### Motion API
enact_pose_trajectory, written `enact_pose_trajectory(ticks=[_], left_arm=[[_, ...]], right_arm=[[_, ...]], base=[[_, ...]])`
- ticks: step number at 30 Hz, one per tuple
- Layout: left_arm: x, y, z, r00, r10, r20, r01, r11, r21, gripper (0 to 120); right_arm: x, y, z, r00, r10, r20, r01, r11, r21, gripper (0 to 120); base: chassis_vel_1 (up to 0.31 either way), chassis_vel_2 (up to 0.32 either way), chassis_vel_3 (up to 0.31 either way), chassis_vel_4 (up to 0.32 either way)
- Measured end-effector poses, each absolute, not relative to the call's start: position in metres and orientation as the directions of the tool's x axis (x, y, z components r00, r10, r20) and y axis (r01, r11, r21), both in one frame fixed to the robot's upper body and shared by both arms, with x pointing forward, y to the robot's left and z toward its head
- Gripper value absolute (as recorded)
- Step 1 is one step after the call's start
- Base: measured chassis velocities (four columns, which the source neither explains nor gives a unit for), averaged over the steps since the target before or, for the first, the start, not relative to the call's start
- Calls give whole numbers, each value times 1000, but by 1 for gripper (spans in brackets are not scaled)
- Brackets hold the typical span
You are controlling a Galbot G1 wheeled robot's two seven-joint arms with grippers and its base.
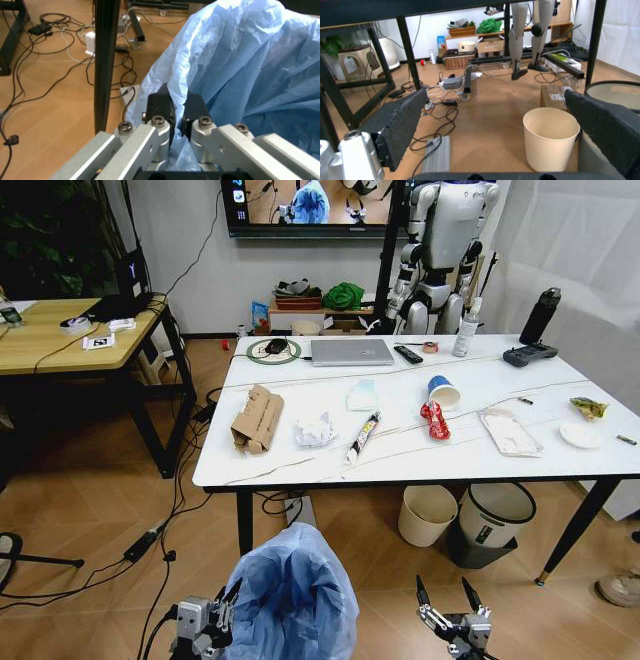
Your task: Pick up the trash bin and place the trash from the table into it.
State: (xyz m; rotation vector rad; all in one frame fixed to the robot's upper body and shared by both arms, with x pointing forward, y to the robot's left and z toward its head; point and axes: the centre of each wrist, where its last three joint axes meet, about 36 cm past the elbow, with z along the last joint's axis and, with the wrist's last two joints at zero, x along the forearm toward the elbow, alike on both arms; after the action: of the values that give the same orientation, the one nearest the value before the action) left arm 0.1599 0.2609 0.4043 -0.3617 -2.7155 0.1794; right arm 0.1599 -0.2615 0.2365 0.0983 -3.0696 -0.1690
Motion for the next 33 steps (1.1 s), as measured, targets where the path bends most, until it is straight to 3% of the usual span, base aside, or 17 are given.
enact_pose_trajectory(ticks=[33], left_arm=[[159, 257, 406, -895, 270, 354, 222, 960, -172, 0]], right_arm=[[159, -259, 238, -995, -78, 56, -71, 991, 113, 100]], base=[[0, 0, 0, 0]])
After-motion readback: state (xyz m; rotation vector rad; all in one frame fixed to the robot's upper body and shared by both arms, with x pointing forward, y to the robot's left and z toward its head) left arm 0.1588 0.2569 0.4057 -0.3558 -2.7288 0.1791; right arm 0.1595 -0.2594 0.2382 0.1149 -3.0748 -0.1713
